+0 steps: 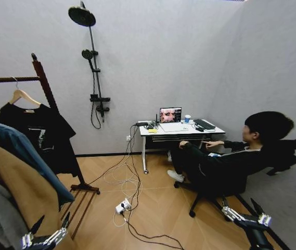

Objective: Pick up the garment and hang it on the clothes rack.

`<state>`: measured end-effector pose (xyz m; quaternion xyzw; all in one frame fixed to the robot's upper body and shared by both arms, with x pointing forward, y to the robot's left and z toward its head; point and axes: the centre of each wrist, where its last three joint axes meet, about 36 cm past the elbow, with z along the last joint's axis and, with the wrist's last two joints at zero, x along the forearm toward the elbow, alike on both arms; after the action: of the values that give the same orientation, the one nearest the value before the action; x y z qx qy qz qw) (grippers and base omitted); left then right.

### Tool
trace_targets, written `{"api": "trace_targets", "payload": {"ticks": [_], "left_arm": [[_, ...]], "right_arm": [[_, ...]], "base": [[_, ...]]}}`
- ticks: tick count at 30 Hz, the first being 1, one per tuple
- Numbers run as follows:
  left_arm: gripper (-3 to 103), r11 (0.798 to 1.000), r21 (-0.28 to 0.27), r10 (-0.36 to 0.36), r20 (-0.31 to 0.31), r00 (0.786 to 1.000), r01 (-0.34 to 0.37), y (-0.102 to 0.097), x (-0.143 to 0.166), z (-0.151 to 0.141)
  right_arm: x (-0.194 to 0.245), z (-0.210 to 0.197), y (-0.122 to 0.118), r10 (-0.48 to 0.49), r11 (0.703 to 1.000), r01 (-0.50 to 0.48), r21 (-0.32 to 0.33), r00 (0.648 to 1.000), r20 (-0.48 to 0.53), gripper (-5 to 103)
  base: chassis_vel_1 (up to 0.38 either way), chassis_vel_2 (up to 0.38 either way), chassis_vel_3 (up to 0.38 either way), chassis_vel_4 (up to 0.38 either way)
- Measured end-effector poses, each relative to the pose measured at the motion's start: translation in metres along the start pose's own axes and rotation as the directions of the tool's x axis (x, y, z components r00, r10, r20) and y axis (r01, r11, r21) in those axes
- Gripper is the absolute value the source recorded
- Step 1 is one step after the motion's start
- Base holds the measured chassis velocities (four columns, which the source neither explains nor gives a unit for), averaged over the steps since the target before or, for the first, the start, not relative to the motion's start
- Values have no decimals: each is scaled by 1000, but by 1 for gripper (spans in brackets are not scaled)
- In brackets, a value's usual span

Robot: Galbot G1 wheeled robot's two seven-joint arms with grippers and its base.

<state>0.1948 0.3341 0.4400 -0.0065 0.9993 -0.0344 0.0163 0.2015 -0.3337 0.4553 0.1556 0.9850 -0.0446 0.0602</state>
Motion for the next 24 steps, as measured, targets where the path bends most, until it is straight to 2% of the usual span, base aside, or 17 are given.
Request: {"api": "trace_targets", "payload": {"ticks": [8,24], "left_arm": [[100,1000,0,-1,0,1000,1,0,0,0],[100,1000,0,0,0,1000,0,0,0,0]], "right_arm": [[0,0,0,0,1000,0,0,1000,0,100],[0,0,0,0,1000,0,0,1000,0,100]], "base": [[121,63,-113,-94],[11,-10,-8,8]]}}
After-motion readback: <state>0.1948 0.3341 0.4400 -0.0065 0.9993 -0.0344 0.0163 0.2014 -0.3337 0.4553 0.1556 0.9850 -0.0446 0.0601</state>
